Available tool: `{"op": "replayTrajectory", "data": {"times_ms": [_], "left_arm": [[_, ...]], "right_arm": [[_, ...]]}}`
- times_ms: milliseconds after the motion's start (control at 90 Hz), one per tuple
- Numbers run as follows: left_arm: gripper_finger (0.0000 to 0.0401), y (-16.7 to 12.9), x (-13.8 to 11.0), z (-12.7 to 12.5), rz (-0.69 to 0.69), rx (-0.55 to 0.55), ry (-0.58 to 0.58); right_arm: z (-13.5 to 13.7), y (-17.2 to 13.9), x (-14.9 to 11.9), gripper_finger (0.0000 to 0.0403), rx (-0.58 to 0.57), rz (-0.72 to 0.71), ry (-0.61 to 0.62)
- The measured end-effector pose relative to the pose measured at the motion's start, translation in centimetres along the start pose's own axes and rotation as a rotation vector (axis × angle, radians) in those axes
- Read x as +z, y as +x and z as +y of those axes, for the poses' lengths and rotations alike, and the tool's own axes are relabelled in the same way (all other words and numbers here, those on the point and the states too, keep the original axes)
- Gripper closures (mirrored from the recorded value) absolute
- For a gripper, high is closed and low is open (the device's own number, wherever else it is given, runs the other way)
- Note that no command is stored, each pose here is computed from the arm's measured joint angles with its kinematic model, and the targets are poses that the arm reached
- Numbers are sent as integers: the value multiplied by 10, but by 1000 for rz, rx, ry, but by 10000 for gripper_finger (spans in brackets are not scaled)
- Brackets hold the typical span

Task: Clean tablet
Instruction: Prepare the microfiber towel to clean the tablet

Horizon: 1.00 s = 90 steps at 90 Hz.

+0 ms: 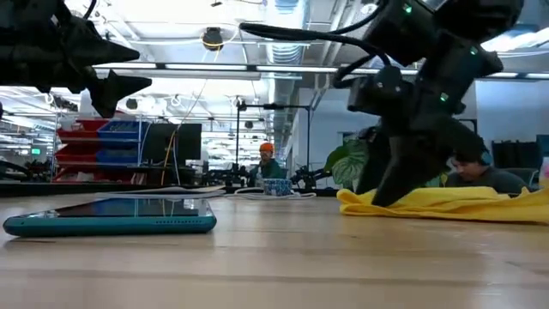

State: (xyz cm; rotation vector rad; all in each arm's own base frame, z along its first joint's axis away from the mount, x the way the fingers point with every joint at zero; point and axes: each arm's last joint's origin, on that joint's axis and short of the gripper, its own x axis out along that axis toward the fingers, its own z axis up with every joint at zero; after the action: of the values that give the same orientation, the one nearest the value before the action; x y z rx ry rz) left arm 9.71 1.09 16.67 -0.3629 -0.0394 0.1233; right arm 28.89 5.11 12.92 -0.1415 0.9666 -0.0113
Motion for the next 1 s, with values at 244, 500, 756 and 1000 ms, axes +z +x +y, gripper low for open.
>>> {"op": "replayTrajectory", "data": {"times_ms": [244,500,756,1000], "left_arm": [[166,0,0,0,1,0,0],[166,0,0,0,2,0,19],[166,0,0,0,6,0,-1],[169,5,-8,-6,89,-72,198]], "right_arm": [[7,25,-7,172,-1,23,-18],[9,32,-1,337,11,-69,163],[-3,-5,45,392,129,-316,198],[-30,-37,73,399,403,-602,145]]}}
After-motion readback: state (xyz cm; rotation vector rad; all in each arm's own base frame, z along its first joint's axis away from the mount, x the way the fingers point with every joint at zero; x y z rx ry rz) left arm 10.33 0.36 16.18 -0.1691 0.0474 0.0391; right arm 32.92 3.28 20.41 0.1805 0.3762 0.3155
